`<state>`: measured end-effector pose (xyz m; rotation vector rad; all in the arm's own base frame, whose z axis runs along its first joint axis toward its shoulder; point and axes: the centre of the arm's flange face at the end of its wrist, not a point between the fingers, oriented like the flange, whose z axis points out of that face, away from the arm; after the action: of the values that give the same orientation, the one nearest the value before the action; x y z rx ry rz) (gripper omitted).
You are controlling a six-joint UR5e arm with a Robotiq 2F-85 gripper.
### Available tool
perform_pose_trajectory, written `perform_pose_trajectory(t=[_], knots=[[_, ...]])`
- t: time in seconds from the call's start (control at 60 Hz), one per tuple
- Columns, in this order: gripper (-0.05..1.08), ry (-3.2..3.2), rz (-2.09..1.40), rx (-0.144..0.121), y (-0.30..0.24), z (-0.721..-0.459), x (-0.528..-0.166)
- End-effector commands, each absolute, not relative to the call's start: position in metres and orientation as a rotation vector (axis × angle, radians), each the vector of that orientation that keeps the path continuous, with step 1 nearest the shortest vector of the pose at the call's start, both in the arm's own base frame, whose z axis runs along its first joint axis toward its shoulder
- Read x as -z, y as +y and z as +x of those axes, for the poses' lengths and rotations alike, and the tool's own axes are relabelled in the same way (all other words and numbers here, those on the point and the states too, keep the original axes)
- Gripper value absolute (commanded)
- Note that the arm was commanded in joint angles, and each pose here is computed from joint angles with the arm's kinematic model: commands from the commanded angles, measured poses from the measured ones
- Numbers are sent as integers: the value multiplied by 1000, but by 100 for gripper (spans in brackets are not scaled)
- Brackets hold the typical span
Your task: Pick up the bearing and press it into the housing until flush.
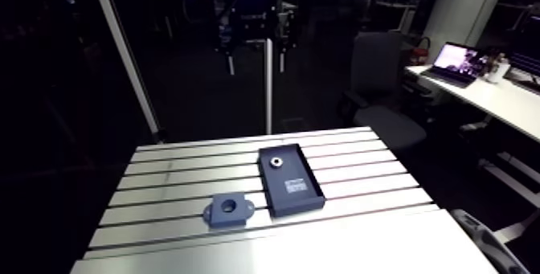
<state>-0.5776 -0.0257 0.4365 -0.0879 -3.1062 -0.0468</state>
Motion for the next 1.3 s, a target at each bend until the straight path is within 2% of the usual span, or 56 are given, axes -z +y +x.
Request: perform_pose_trajectory(t=[0.017, 0.15, 0.3, 0.567, 0.667, 0.883, 0.983, 1.083, 1.3], knots=[[1, -3117, -113, 48, -11, -600, -406], [1, -3127, -104, 49, -3, -612, -391], [1, -3105, -62, 61, 6, -621, -380], [1, -3132, -71, 44, 16, -629, -338], [1, -3140, -65, 46, 16, -627, -327], [1, -3190, -73, 31, 20, -614, -302], [2, -3181, -58, 36, 21, -612, -295], [8, -3155, -42, 48, 22, -611, -291], [15, -3178, -78, 31, 34, -602, -277]])
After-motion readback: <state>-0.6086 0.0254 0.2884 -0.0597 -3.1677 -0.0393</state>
